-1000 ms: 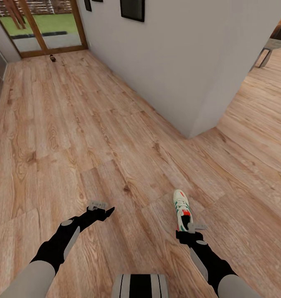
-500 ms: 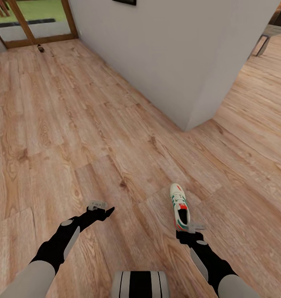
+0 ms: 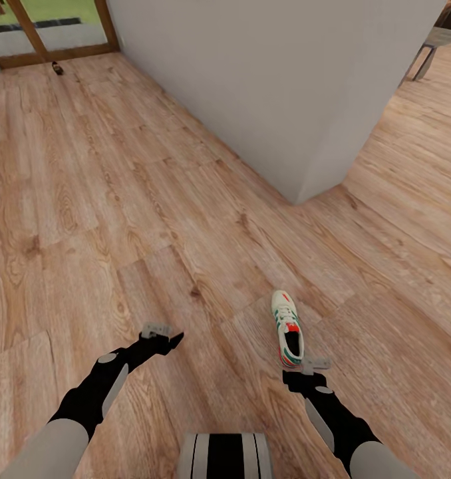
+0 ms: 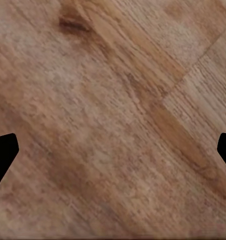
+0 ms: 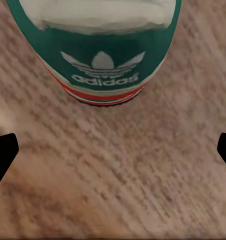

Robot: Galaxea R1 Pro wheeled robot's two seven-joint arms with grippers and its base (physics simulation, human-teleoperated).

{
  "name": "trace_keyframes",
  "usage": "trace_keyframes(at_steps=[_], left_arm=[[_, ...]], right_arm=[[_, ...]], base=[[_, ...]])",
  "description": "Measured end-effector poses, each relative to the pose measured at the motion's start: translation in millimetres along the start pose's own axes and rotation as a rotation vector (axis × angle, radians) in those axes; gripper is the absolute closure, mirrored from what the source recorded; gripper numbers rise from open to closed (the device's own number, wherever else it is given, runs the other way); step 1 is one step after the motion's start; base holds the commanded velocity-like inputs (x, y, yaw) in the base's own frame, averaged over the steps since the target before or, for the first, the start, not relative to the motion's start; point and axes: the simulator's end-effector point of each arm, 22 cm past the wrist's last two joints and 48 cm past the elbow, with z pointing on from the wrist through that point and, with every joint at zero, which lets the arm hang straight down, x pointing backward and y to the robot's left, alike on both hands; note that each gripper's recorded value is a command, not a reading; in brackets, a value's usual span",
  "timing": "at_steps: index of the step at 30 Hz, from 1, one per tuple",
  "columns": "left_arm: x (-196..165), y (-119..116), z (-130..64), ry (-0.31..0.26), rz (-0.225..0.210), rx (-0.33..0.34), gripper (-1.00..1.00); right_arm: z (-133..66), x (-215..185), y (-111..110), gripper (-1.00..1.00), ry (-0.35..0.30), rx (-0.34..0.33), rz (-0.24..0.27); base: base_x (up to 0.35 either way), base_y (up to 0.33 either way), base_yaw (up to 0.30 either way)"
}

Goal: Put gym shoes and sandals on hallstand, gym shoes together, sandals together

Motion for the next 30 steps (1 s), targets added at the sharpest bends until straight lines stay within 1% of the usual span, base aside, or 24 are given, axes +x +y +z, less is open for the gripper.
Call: trace_keyframes(at_steps=[12,18,30], left_arm=[[-1.5,1.0,-0.4,-0.004,0.000,-0.002,-1.00],[-2.5,1.3,-0.6,-0.006,0.001,-0.002,-1.00],[-2.6,0.8,-0.6,-0.006,0.001,0.000,-1.00]], right_arm=[[0.0,0.1,0.0,-1.00,0.000,0.000,0.000],[-0.1,-0.1,0.0,-1.00,0.000,0.000,0.000],[-0.1,-0.5,0.1,-1.00,-0.001,0.000,0.000]], base=[[0.001,0.000,0.000],[0.096,0.000,0.000],[0.021,0.000,0.000]])
